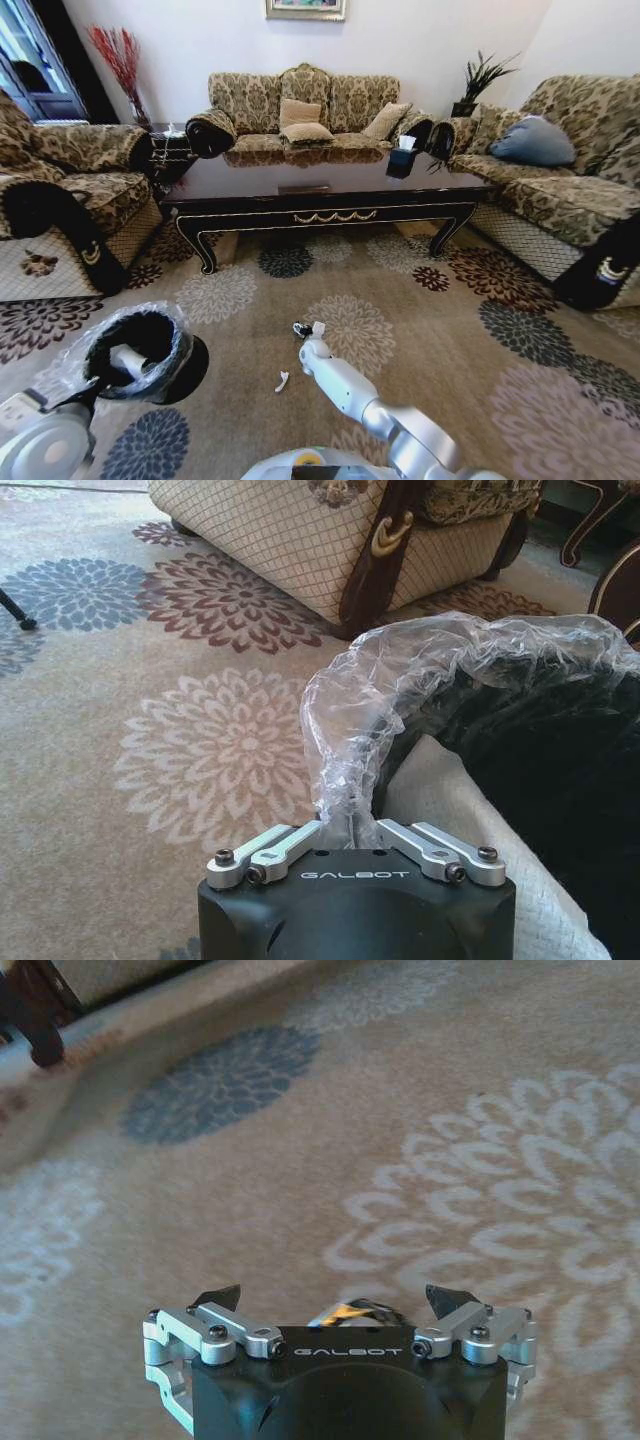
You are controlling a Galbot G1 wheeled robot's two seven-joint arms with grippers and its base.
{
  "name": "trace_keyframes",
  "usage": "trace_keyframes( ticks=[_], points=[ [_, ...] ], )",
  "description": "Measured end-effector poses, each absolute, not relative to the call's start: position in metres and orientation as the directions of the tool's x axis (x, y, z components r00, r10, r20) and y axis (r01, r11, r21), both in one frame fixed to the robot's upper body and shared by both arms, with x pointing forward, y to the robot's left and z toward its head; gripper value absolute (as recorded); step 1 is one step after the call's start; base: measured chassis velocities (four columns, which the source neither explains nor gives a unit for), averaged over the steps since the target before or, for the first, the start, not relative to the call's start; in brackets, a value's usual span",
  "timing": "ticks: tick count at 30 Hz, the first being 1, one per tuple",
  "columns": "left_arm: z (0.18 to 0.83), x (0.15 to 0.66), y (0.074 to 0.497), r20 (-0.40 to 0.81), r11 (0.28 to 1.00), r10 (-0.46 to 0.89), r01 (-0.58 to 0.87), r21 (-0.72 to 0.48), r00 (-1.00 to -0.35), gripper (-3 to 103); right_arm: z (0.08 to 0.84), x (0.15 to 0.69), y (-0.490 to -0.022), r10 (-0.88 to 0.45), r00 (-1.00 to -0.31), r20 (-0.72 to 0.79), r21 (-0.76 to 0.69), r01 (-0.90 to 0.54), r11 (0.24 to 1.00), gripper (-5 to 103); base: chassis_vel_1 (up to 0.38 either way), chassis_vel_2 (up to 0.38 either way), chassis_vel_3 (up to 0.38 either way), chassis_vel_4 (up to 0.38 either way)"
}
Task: Move to the front of the table and pick up the trash from the floor, then place it into the trash bin.
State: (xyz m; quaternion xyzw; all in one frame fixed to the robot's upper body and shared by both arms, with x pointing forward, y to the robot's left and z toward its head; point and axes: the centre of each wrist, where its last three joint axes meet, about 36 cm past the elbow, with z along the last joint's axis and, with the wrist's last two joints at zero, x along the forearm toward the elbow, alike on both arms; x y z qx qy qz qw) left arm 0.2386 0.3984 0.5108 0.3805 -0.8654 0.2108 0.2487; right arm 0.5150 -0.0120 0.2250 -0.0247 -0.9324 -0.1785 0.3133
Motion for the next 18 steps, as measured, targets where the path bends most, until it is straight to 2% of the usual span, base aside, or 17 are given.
trace_keyframes(
  ticks=[7,18],
  points=[
    [0.510,0.236,0.399,0.594,0.618,-0.559,-0.768,-0.168,-0.579,2,0.226,0.488,0.003,-0.098,-0.817,0.568,0.381,0.156,0.911,100,0.000,0.000,0.000,0.000],
    [0.507,0.237,0.394,0.596,0.621,-0.556,-0.766,-0.167,-0.580,2,0.217,0.486,-0.003,-0.072,-0.820,0.568,0.363,0.170,0.916,100,-0.043,0.038,0.041,-0.042]
  ],
)
